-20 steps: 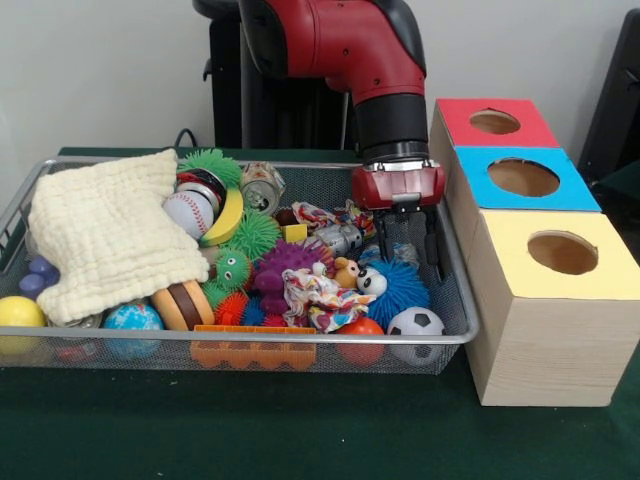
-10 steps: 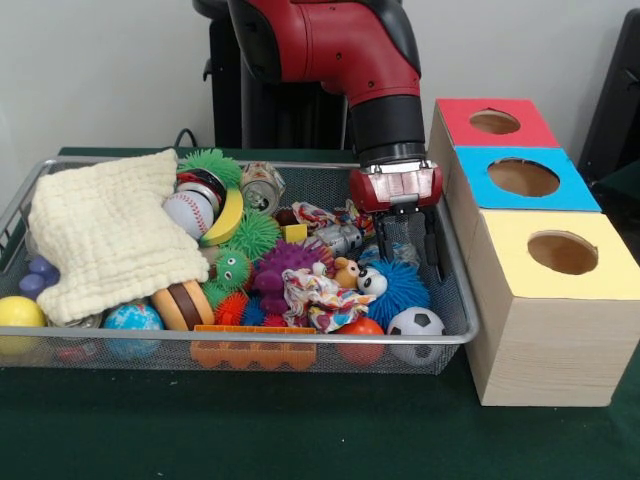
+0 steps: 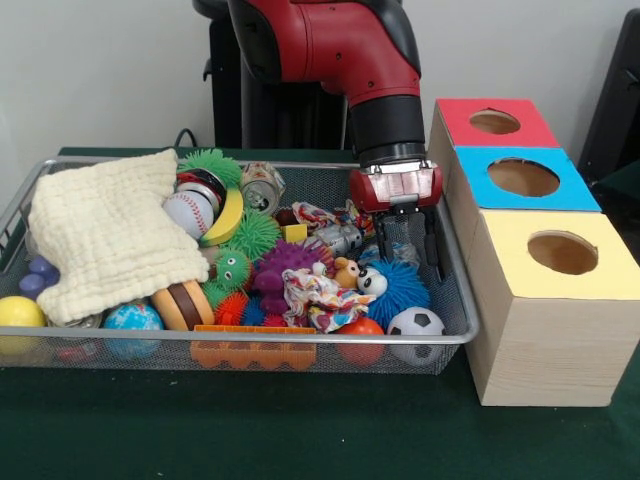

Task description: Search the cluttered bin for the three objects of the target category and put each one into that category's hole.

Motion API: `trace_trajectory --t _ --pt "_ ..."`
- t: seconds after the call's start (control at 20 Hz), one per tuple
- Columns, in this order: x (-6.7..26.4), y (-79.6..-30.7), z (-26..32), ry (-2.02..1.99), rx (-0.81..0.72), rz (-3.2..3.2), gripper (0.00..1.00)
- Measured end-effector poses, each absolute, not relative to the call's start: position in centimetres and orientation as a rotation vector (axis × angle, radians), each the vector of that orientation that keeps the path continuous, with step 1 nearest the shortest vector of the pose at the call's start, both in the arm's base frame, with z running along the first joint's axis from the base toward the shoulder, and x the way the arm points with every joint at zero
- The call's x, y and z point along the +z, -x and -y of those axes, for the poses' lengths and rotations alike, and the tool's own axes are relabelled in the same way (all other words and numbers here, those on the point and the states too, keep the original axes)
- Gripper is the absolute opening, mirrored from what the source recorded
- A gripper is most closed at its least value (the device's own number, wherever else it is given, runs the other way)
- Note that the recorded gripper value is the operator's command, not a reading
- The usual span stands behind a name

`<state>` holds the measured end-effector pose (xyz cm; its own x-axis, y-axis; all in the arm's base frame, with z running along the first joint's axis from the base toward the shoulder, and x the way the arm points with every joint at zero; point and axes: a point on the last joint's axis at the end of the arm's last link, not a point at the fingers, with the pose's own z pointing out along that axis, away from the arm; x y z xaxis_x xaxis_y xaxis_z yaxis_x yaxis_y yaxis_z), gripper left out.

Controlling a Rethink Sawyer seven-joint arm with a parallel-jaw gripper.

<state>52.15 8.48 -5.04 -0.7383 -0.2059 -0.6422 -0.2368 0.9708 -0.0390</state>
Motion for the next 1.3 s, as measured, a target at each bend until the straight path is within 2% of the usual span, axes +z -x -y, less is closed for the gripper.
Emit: trace_trajectory --t 1.3 --pt "-4.45 -52.23 -8.69 0.339 0.041 -2.478 1.00"
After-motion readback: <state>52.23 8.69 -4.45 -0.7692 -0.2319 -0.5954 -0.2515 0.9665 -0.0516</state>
